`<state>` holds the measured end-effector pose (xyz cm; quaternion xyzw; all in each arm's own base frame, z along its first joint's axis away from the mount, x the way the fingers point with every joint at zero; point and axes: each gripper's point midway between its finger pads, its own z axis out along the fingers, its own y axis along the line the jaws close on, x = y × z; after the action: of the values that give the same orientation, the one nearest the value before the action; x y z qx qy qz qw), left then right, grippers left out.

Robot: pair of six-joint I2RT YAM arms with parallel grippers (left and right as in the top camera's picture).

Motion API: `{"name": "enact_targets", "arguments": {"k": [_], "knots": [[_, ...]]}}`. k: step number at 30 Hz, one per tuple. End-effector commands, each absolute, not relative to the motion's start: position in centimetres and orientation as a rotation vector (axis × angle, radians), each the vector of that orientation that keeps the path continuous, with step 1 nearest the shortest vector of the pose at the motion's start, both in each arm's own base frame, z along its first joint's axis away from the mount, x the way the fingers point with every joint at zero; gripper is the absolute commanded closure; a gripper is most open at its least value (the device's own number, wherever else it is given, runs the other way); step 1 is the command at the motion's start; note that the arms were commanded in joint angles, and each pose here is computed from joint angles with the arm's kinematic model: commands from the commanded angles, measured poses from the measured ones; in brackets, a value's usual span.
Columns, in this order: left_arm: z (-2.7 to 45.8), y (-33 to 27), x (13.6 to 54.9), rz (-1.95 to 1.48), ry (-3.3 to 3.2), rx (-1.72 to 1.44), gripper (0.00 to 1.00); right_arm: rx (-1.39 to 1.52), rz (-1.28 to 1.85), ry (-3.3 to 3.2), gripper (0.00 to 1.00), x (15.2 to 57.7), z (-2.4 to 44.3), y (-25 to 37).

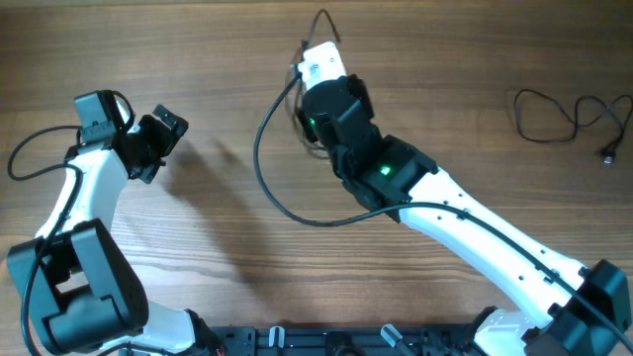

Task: Untangle cables
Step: 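Lift the grasped cable upward with the right gripper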

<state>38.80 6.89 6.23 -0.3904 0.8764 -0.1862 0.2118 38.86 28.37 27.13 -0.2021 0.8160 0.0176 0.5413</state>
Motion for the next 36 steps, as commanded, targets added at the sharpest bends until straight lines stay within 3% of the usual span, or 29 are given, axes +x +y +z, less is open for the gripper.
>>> {"name": "enact_targets", "arguments": {"k": [1,3,7,12,16,21,24,28,29,36], "knots": [[5.9,6.6,38.7,-0.529,2.441,-1.088,0.00,-0.852,0.526,1.891,0.96,34.2,26.5,36.0],[5.9,6.6,38.7,-0.529,2.441,-1.088,0.00,-0.970,0.612,1.868,0.96,32.8,25.8,37.3],[6.2,5.9,38.9,-0.580,2.450,-1.038,0.03,-0.926,0.416,1.981,0.96,34.7,22.4,35.3],[10.0,0.3,40.1,-0.973,2.403,-0.470,0.11,-0.790,0.006,2.147,0.96,37.3,18.0,29.9],[12.8,-2.5,39.6,-1.176,2.281,-0.165,0.12,-0.564,-0.110,2.236,0.96,38.6,16.5,26.8],[12.9,-2.6,39.6,-1.184,2.277,-0.161,0.12,-0.432,0.000,2.292,0.96,39.0,15.8,26.7],[12.9,-2.6,39.6,-1.184,2.277,-0.161,0.17,-0.443,0.086,2.305,0.96,39.0,15.7,27.5],[12.9,-2.6,39.6,-1.185,2.278,-0.161,0.50,-0.257,0.147,2.336,0.96,39.5,15.7,26.8],[12.9,-2.6,39.6,-1.184,2.277,-0.161,0.52,-0.215,0.159,2.342,0.96,39.7,15.7,26.6],[12.9,-2.6,39.6,-1.184,2.277,-0.161,0.48,-0.170,0.172,2.347,0.96,39.9,15.7,26.2]]}}
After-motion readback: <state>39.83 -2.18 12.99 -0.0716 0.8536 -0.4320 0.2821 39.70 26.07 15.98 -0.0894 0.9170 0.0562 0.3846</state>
